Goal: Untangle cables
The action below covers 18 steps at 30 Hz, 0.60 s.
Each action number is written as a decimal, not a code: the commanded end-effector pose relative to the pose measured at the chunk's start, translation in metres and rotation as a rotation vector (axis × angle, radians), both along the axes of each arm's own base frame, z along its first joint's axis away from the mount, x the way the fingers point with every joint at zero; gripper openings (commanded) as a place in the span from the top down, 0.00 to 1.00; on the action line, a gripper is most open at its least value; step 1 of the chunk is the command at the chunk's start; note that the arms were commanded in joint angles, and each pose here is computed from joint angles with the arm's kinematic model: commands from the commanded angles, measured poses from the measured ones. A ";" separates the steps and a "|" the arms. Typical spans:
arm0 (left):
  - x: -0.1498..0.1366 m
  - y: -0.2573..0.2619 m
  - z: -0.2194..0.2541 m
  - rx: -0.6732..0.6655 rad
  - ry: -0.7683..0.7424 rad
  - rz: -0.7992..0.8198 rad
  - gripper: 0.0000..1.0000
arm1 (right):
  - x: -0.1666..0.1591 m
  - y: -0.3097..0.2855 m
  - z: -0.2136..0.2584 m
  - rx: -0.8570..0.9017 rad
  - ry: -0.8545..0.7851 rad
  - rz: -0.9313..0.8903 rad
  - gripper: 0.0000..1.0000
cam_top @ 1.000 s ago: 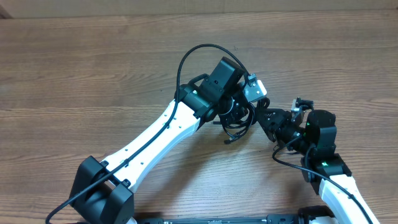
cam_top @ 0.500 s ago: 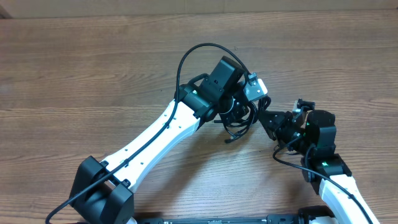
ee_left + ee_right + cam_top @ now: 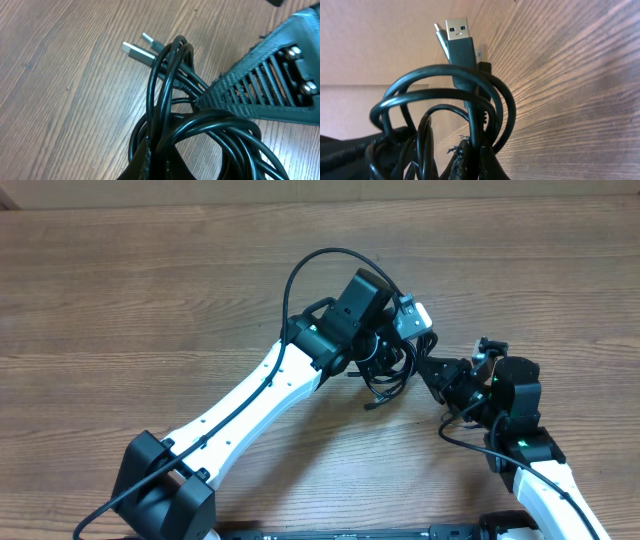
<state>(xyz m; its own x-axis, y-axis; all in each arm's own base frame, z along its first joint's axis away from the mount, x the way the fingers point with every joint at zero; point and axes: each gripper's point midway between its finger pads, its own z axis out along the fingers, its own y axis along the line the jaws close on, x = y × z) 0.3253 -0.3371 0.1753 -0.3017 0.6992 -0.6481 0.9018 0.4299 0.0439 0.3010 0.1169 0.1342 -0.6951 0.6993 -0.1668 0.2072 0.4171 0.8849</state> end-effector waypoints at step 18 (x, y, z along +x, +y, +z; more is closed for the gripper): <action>0.045 0.026 0.022 -0.151 0.098 0.398 0.96 | -0.006 0.027 0.037 -0.084 -0.297 0.269 0.96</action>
